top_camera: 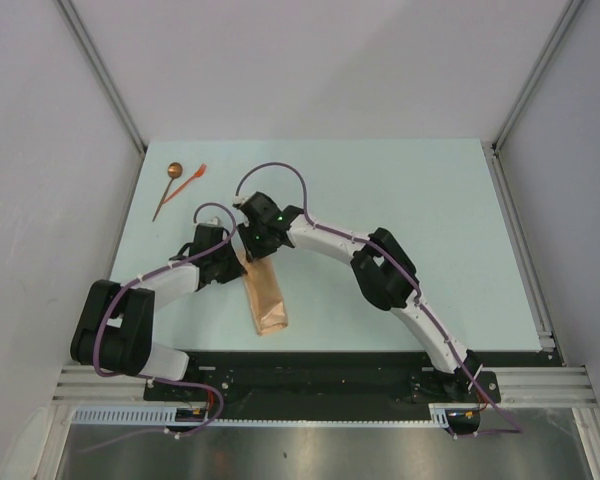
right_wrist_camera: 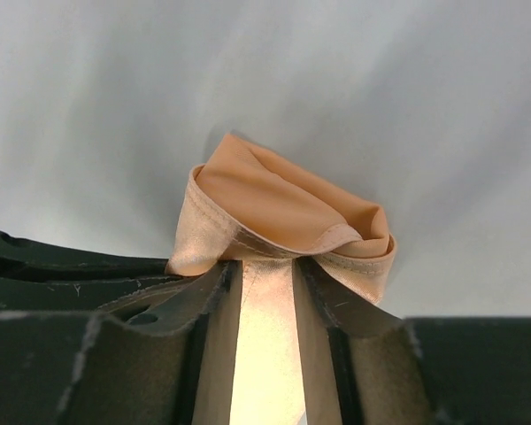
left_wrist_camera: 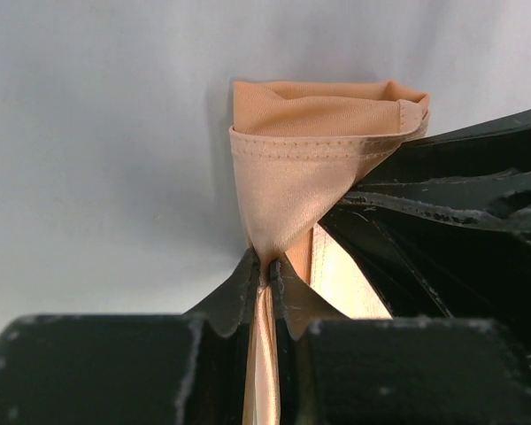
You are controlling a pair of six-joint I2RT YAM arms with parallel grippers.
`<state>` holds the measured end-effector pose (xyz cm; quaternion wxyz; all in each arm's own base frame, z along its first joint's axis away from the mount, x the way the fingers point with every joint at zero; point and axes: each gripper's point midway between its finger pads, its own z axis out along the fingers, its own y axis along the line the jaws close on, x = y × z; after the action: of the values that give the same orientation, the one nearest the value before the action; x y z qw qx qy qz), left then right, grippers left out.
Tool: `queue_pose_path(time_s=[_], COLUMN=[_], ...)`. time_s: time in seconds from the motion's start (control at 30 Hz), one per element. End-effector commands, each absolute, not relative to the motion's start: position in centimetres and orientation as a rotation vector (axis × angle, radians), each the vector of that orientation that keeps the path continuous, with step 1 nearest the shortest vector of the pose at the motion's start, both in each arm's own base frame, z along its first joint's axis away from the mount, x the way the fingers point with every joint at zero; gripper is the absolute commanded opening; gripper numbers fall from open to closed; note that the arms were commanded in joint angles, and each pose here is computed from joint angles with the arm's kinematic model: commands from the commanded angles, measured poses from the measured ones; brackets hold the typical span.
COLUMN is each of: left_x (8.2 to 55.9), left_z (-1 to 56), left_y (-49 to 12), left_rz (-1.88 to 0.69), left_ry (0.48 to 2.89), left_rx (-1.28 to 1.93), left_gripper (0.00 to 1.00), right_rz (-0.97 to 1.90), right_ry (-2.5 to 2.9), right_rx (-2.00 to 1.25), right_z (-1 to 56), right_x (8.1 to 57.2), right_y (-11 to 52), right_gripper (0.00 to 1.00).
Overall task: Fold the napkin into a case and place the utensils inside
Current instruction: Stuff the top corner of the smaller-rectangle-folded napkin into the folded napkin.
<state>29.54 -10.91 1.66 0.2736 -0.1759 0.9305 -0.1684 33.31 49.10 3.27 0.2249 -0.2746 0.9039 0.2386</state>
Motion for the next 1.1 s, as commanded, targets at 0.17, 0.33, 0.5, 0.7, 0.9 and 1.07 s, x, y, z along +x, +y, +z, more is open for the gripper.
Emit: queue_pose_path(time_s=[0.17,0.33,0.5,0.7,0.9,1.07], left_x=[29.6,29.6,29.5,29.4,29.3,28.9], left_z=[1.3,1.3,1.1,1.1,1.0,0.7], left_y=[-11.3,-11.1,-11.1,-11.2,-11.2,-11.1], left_rz=[-0.489,-0.474,-0.475,-0.485,-0.491,-0.485], left_ry=[2.496,2.495,2.498,2.496,2.499,2.507], left_rx=[-0.491,-0.493,-0.495,-0.494,-0.497,-0.500], left_gripper=[0.09,0.09,0.08,0.08,0.07,0.06], right_rz=[0.623,0.699,0.844,1.062,1.289,1.397], right_ry=[2.519,2.470,2.434,2.427,2.424,2.397], right_rx=[-0.804,-0.784,-0.777,-0.700,-0.574,-0.481], right_z=[0.1,2.4,4.3,6.3,6.7,7.4], right_x=[32.1,32.1,31.0,30.6,31.1,32.2], right_y=[49.9,50.3,50.7,51.1,51.1,51.3], right_gripper=[0.16,0.00,0.00,0.00,0.00,0.00])
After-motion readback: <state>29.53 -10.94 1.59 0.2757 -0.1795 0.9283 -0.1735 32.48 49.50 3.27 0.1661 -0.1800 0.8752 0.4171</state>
